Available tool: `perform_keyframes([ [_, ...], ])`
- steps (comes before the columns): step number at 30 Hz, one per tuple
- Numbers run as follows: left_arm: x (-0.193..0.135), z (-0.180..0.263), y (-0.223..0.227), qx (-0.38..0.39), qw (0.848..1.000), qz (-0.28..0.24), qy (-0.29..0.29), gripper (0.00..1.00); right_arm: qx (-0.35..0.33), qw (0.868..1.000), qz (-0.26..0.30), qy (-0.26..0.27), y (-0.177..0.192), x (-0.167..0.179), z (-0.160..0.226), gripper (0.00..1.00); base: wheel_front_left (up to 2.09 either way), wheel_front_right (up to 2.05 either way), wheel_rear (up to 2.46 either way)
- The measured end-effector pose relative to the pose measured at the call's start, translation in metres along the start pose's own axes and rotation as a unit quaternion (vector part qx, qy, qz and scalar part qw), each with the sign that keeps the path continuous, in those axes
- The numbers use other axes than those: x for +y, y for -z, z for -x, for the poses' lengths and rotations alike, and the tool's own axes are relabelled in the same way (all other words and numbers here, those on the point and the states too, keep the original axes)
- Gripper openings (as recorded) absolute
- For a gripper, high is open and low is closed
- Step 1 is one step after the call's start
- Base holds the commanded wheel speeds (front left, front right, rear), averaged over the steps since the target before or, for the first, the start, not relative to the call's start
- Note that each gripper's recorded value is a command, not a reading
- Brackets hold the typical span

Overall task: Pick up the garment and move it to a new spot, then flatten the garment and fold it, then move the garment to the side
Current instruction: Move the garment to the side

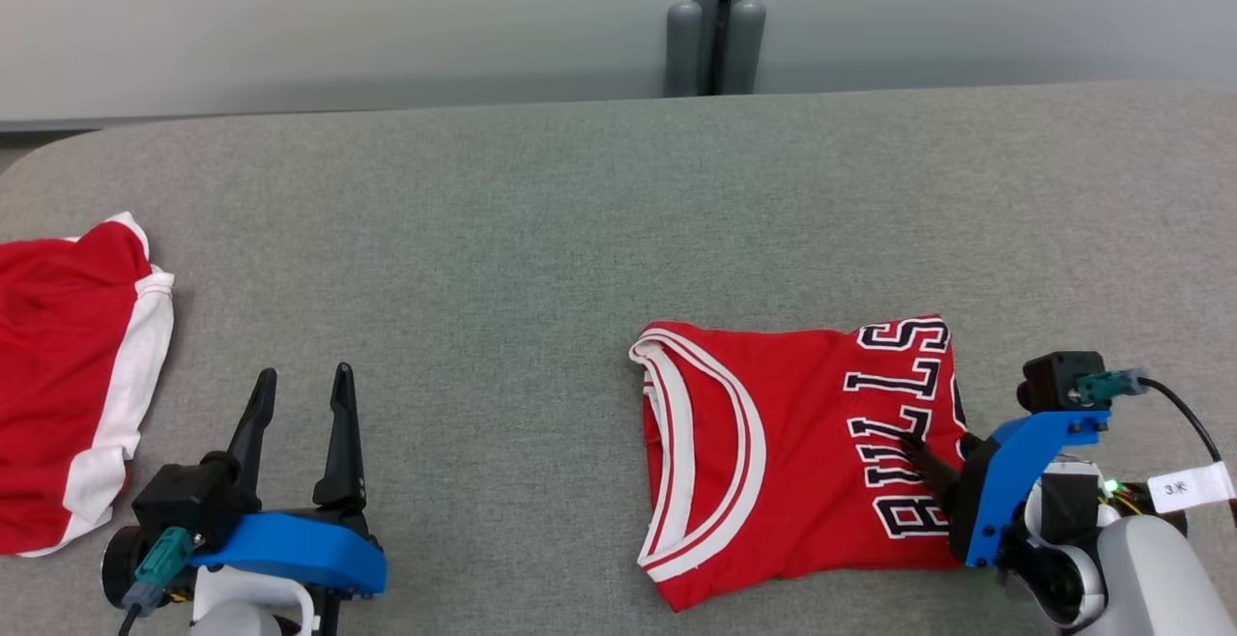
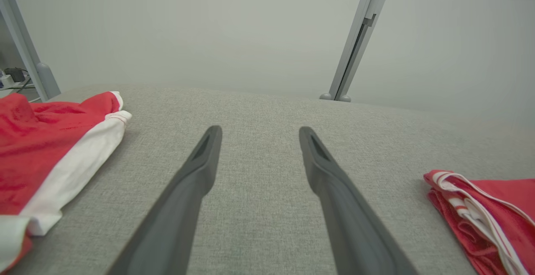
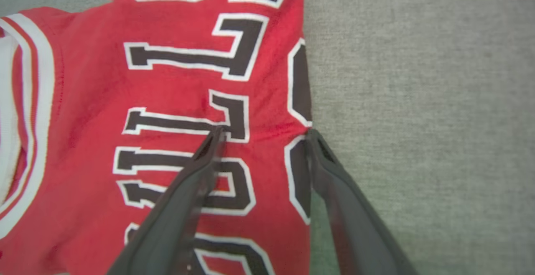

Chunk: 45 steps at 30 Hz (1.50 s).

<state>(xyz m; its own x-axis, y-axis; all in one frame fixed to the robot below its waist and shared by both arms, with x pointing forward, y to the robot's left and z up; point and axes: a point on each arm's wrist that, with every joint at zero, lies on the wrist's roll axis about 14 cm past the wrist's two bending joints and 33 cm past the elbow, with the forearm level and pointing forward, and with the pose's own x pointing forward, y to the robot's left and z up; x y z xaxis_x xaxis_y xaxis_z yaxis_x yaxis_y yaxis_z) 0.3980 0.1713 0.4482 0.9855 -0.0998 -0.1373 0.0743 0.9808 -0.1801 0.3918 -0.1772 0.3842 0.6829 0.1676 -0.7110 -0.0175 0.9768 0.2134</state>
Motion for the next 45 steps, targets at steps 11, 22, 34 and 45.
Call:
perform_keyframes([
  [11, -0.004, -0.010, 0.002, 0.003, 1.000, -0.001, 0.008, 1.00, 0.048, 0.998, 0.045, -0.022, 0.009, 0.008, -0.015, 0.00, 0.00, 0.00, 0.00],
  [22, -0.039, -0.053, 0.020, 0.020, 0.997, -0.002, 0.070, 1.00, -0.007, 0.978, 0.206, 0.020, -0.065, -0.030, 0.004, 0.00, 0.00, 0.00, 0.00],
  [34, -0.109, -0.122, 0.046, 0.027, 0.984, -0.009, 0.178, 1.00, -0.035, 0.954, 0.221, 0.201, -0.121, -0.177, 0.053, 0.00, 0.00, 0.00, 0.00],
  [45, -0.121, -0.138, 0.056, 0.039, 0.978, -0.021, 0.205, 1.00, -0.052, 0.929, 0.242, 0.276, -0.129, -0.236, 0.067, 0.00, 0.00, 0.00, 0.00],
])
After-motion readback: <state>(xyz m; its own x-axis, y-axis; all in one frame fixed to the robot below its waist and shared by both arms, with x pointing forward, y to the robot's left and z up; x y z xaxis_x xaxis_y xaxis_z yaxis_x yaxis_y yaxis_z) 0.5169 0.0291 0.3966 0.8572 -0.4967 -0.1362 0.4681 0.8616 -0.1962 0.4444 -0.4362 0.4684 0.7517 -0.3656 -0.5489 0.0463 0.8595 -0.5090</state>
